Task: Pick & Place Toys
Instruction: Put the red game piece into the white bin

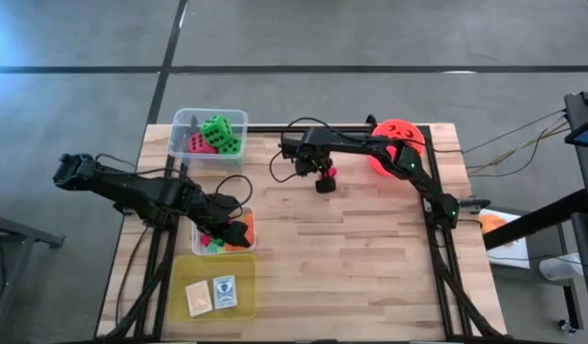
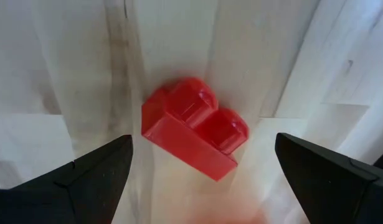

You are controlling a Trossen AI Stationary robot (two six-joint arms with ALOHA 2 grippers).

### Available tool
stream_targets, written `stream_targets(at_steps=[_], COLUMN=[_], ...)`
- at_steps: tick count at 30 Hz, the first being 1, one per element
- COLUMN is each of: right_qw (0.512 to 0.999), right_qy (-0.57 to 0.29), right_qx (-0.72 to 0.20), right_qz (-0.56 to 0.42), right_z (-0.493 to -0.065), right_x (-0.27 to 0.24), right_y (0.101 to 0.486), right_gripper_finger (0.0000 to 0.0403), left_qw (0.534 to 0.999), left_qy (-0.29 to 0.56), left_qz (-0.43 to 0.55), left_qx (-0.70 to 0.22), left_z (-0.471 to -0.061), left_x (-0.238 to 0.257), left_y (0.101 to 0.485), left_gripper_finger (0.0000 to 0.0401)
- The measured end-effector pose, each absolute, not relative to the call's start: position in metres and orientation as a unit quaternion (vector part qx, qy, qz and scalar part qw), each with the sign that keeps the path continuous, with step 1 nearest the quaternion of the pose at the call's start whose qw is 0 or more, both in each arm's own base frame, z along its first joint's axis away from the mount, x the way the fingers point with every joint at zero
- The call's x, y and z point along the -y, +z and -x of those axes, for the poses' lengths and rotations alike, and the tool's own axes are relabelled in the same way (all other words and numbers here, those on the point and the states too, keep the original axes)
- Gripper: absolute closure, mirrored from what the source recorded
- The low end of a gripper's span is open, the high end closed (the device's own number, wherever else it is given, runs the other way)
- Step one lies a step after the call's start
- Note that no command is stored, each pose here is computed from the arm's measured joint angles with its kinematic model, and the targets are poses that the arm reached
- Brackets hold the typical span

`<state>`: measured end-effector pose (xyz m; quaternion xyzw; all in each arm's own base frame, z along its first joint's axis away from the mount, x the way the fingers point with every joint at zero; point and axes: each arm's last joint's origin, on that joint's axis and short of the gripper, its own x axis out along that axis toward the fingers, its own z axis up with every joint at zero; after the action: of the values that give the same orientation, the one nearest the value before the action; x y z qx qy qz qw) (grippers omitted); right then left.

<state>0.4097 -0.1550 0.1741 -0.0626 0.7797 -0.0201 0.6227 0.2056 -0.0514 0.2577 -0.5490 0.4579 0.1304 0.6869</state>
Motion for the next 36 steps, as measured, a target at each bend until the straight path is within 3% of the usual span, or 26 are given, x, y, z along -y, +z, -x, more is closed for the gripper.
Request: stream_targets(at_steps=[17, 20, 31, 36], right_qw=[0.615, 0.617, 0.626, 0.638], right_qy=[-0.011, -0.012, -0.006, -0.004], right_qx=[-0.783, -0.782, -0.777, -0.769], right_qz=[0.086, 0.087, 0.074, 0.038], right_z=[-0.407, -0.407, -0.407, -0.408], right_x=[0.149, 0.15, 0.149, 0.147], right_y=[0.148, 0.148, 0.15, 0.152], right_gripper_finger=[0.0028, 0.0069, 0.0292, 0.0359], left_qw=[0.687, 0.687, 0.686, 0.685], left_qy=[0.13, 0.13, 0.13, 0.131], left_qz=[0.548, 0.549, 0.55, 0.551], left_qx=[-0.459, -0.459, -0.459, -0.458], left_z=[-0.205, -0.205, -0.205, -0.205], left_x=[0.052, 0.052, 0.052, 0.052], left_y=[0.258, 0.258, 0.258, 0.258], left_gripper_finger=[0.0063, 0.0063, 0.0063, 0.0063])
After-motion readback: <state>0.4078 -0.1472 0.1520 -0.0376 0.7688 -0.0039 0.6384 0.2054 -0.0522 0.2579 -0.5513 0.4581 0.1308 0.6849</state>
